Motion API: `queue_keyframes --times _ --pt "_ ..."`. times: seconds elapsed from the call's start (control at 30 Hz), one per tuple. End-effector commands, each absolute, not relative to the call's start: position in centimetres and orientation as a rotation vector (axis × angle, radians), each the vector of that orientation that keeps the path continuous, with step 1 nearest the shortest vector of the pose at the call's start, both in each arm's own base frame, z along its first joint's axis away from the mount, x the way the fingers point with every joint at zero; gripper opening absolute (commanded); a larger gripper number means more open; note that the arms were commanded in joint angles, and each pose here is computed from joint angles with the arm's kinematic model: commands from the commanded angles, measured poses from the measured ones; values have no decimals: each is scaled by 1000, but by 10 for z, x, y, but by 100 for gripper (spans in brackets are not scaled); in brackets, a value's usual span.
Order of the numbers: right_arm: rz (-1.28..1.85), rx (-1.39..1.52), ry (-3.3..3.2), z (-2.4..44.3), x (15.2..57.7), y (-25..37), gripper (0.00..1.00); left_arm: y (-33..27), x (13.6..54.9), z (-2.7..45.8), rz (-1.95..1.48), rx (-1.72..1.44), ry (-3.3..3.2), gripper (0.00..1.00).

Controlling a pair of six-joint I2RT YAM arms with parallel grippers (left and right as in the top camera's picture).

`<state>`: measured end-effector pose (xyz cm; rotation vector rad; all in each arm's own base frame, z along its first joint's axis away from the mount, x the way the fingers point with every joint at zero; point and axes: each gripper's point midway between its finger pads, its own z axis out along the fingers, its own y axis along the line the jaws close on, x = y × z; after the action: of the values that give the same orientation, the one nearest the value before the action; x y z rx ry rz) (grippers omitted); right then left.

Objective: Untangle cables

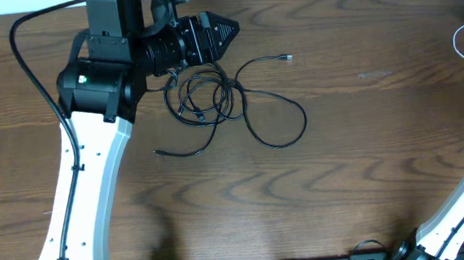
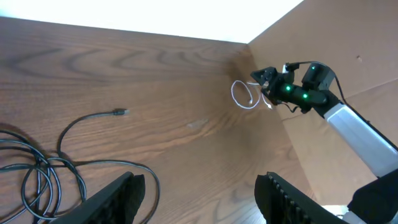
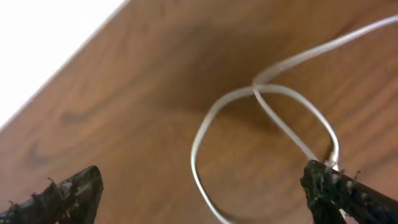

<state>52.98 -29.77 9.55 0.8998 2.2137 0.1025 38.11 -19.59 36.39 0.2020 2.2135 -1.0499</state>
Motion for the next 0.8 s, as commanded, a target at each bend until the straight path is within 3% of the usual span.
queue_keyframes --times 0.0,0.53,0.77 --pt "58 924 2223 114 518 -301 99 -196 389 346 -1028 205 2250 63" --pt "-61 1014 2315 181 452 -277 99 -184 394 327 -906 193 2305 63" --pt "-23 1014 2406 180 438 -250 99 -179 394 321 -834 235 2320 63"
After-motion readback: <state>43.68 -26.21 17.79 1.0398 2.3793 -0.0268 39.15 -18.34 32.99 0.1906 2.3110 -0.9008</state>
